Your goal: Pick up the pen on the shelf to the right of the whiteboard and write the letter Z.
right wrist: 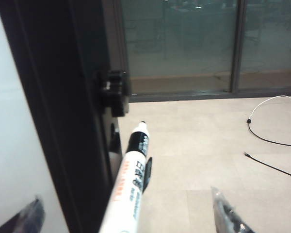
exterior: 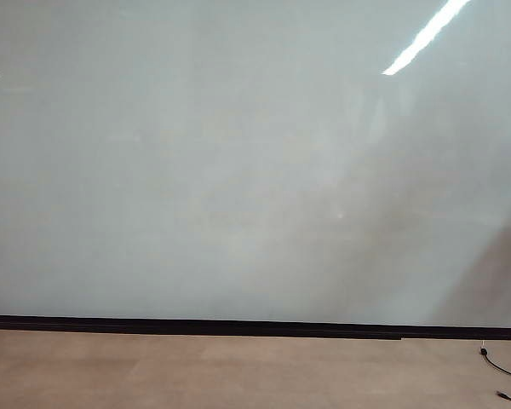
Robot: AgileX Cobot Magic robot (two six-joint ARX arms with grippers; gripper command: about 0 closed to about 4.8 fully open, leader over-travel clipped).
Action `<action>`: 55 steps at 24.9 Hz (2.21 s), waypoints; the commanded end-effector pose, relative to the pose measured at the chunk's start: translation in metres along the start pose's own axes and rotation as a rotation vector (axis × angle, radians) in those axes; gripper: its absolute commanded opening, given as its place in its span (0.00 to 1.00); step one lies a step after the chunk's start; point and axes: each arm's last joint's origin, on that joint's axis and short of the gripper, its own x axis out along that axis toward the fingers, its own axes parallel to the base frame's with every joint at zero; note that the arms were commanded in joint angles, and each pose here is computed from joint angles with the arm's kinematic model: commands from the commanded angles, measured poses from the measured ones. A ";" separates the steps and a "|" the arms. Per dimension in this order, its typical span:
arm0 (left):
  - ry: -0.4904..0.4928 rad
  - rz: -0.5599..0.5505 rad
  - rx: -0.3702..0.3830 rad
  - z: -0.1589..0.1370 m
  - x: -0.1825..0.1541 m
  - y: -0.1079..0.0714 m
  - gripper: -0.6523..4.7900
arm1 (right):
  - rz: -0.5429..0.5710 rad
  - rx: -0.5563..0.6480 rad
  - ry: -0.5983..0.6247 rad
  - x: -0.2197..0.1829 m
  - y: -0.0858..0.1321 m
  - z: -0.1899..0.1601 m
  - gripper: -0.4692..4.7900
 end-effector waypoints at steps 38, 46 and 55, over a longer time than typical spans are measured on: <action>-0.006 -0.001 0.004 0.001 0.000 0.000 0.11 | 0.051 -0.079 -0.024 0.009 -0.001 0.002 0.93; -0.006 -0.001 0.004 0.001 0.000 0.000 0.11 | 0.069 -0.081 -0.027 0.013 0.001 0.002 0.84; -0.006 -0.001 0.004 0.001 0.000 0.000 0.11 | 0.066 -0.079 -0.024 0.013 0.002 0.001 0.67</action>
